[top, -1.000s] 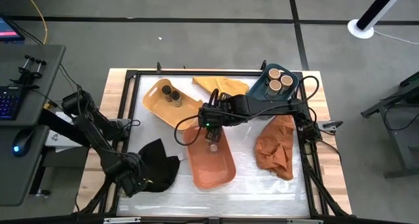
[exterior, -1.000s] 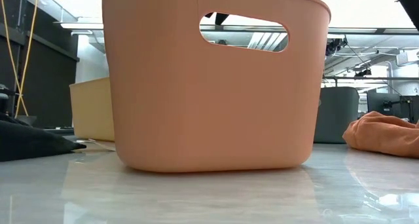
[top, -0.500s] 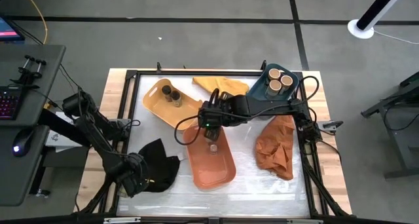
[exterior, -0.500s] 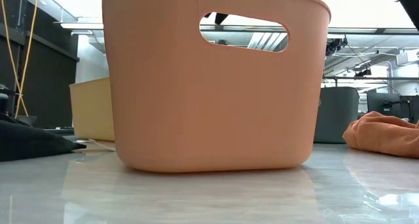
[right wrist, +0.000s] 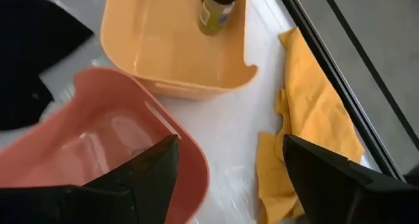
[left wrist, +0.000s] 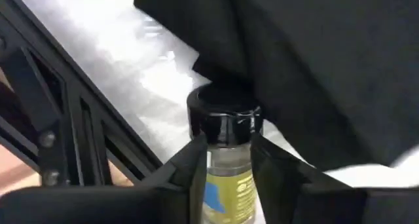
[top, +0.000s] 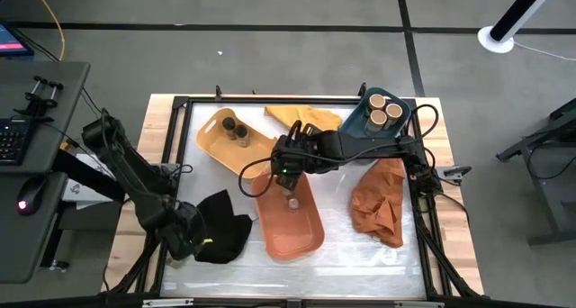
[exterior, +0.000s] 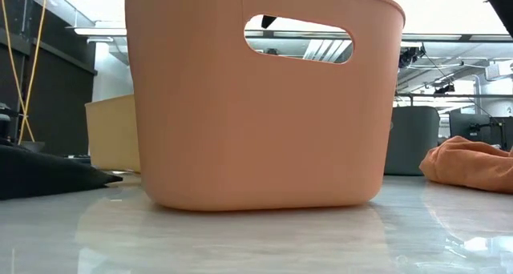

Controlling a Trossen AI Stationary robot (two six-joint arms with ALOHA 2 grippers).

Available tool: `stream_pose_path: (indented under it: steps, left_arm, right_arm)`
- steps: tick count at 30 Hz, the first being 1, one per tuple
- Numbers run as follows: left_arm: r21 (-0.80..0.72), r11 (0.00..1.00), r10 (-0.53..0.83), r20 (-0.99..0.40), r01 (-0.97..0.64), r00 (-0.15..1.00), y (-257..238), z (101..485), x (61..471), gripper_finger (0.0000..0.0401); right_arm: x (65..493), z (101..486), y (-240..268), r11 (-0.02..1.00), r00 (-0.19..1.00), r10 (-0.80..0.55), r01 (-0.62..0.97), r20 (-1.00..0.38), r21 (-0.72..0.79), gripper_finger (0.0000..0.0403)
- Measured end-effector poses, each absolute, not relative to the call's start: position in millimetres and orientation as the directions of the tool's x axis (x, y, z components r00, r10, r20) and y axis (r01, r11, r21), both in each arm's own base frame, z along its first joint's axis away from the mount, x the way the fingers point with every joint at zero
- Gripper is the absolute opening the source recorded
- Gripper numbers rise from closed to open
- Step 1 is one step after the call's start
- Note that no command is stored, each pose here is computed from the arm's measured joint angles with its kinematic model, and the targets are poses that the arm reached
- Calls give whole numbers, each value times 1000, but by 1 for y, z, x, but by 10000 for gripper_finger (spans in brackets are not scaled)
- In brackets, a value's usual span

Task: Sort spices by type
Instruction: Put the black seasoning bottle into the yellow bin, then put the green seasoning bottle into the yellow bin

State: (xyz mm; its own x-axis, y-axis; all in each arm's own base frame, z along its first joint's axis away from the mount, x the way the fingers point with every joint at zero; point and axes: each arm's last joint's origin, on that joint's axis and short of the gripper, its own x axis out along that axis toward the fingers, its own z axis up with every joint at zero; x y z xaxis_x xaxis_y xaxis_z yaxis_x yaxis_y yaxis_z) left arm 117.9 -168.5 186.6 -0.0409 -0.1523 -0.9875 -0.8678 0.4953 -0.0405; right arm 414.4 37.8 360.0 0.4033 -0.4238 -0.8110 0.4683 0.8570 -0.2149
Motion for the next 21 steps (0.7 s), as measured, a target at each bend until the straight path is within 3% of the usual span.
stream_pose_path:
  steps: [7, 10, 15, 21]
  left_arm:
    - [-294, 484, -189, -955, -824, 229, -140, 227, 109, 27]
    - [-323, 476, -196, -946, -818, 260, -128, 236, 102, 2]
    - [-297, 496, -173, -955, -816, 242, -124, 238, 95, 28]
    - [-244, 561, -139, -970, -791, 201, -145, 222, 101, 99]
  right_arm:
    - [423, 364, 43, 907, 494, -344, 395, -798, -146, 268]
    - [423, 364, 44, 907, 493, -342, 395, -800, -144, 268]
    - [423, 364, 37, 899, 486, -351, 414, -801, -143, 268]
    - [423, 364, 34, 899, 482, -352, 412, -802, -148, 268]
